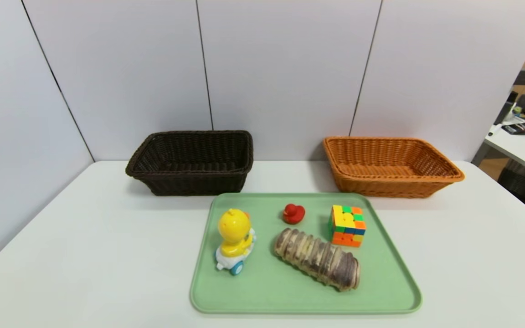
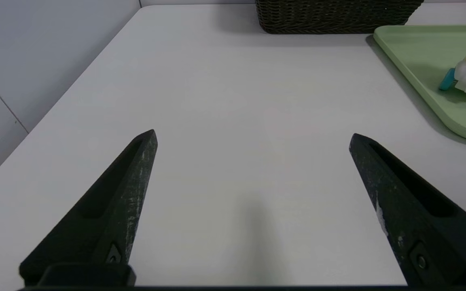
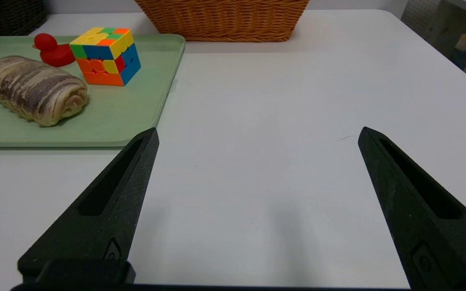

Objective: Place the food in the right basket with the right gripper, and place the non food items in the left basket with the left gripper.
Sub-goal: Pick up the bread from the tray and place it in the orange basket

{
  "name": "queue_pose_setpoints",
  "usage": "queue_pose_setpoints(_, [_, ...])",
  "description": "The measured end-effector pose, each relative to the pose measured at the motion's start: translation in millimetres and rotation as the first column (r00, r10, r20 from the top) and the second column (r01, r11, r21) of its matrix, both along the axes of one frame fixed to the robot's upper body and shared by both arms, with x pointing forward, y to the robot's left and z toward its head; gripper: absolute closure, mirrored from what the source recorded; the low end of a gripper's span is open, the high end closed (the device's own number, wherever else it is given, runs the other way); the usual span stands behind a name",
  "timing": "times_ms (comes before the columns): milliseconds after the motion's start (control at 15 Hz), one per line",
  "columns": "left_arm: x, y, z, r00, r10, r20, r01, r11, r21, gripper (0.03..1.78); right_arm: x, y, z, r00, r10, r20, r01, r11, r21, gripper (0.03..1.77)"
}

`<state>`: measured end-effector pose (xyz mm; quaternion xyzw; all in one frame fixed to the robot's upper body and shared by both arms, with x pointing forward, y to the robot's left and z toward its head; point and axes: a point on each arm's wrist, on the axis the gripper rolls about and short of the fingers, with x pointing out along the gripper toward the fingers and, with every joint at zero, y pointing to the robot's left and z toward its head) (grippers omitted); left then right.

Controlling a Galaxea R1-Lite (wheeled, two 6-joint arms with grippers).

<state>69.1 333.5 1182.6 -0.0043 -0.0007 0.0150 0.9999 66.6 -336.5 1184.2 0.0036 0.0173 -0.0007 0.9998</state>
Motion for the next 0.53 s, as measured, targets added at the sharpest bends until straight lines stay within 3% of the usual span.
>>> queue_pose_setpoints(533, [0.0, 0.0, 0.0, 1.000, 0.000, 0.000, 0.000, 1.000, 0.001, 0.12, 0.0, 0.1, 0.2, 1.000, 0.001, 0.001, -0.001, 1.000, -0.007, 0.10])
